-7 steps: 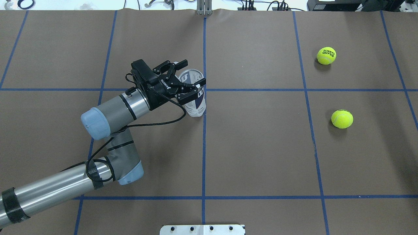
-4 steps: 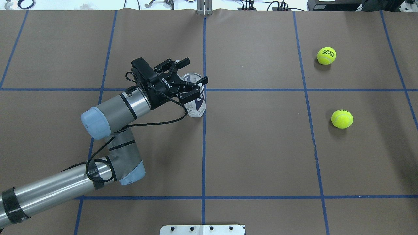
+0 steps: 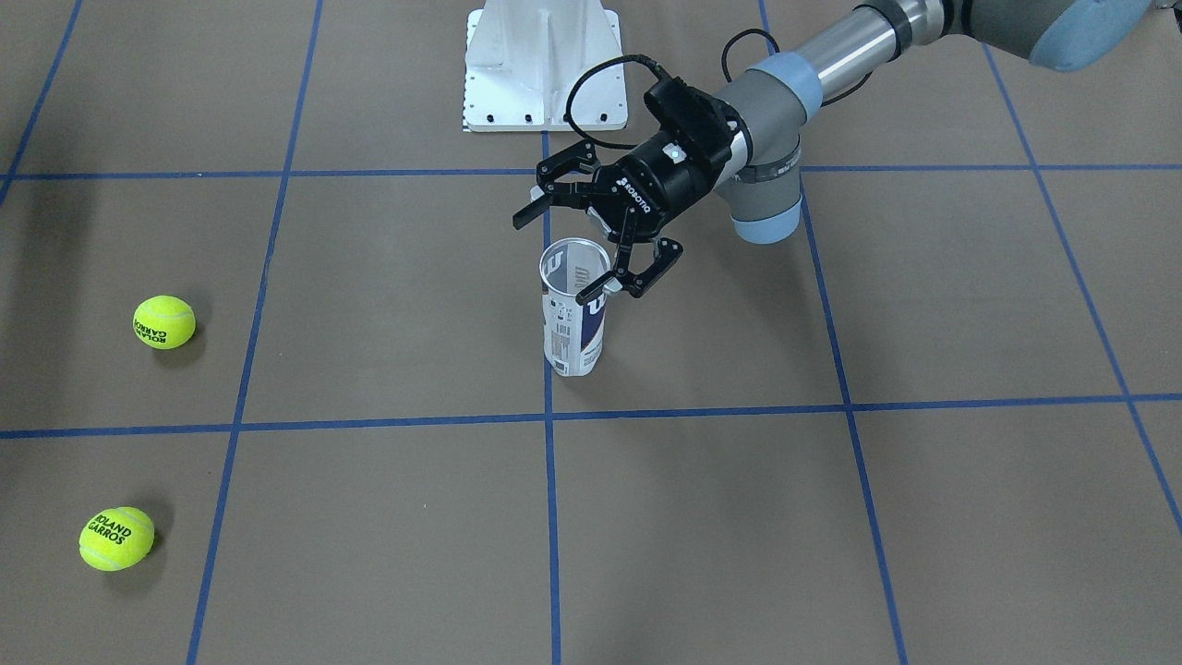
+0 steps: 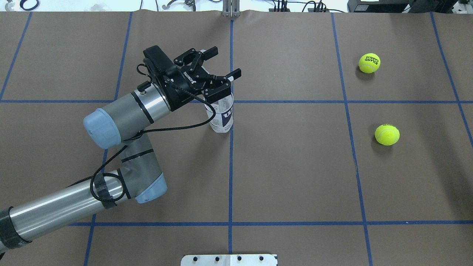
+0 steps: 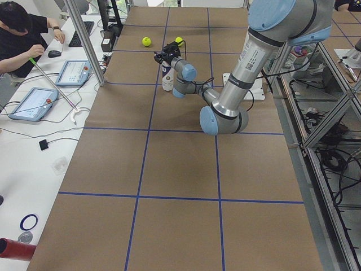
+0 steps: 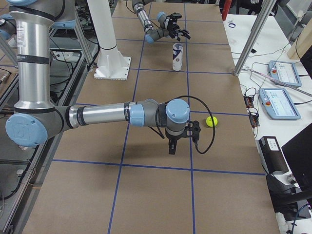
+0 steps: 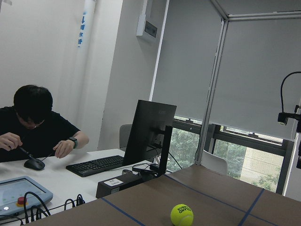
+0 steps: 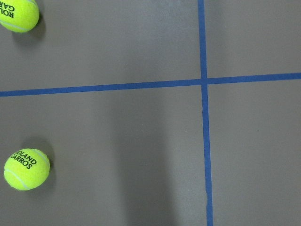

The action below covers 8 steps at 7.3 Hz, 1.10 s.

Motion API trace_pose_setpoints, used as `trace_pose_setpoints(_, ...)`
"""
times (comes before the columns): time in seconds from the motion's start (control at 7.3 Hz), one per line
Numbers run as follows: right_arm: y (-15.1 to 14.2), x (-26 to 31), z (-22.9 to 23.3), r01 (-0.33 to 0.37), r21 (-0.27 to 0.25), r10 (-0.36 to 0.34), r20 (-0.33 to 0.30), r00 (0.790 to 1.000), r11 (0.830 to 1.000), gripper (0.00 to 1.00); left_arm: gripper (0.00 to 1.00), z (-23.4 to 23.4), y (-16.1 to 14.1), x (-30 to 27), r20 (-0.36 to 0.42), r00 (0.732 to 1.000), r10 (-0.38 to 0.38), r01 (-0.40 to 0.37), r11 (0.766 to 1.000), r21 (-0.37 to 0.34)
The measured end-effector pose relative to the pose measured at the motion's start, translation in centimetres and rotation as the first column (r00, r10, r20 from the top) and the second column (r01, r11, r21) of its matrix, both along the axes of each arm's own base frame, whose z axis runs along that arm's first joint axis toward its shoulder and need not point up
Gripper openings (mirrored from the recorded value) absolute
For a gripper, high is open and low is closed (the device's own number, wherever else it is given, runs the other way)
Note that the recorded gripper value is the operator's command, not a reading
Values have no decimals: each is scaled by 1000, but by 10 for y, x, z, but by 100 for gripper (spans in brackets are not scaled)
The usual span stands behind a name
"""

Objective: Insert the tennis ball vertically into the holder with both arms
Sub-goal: 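Withdraw the left gripper while the right gripper reaches the nearer yellow ball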

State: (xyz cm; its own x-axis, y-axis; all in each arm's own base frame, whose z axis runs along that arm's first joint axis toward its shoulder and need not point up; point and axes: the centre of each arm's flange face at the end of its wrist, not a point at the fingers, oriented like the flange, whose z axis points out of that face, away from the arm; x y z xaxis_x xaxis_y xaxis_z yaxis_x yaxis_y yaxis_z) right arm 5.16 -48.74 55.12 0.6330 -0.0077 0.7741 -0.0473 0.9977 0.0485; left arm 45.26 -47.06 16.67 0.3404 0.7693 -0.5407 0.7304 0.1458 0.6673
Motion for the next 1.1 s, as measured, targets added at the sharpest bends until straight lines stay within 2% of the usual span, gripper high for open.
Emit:
trace_pose_setpoints(0.14,-6,-5,-8,5,13,-5,-4,1000,1000,99,99,-10,-7,-14,24,1000,-19,20,1000,-15)
trace_pose_setpoints(0.27,-14,-19,-19,2,-1,-2,-7,1000,1000,99,99,-9,-13,-24,44,998,-35,36,999,-27)
trace_pose_setpoints(0.55,-32,-95,-60,-46,-111,40,-61,997,993,99,99,18,-29,-45,87,994,-69,74,996,-54)
trace_pose_setpoints(0.68,-30,-135,-73,-59,-151,46,-88,995,987,99,99,36,-38,-61,108,990,-87,94,993,-70)
trace_pose_setpoints(0.82,-22,-172,-83,-39,-166,22,-104,994,985,99,99,51,-46,-80,123,988,-90,101,991,-82)
trace_pose_setpoints(1.1,3,-247,-94,78,-147,-96,-125,987,986,99,99,71,-59,-110,144,987,-73,87,992,-96)
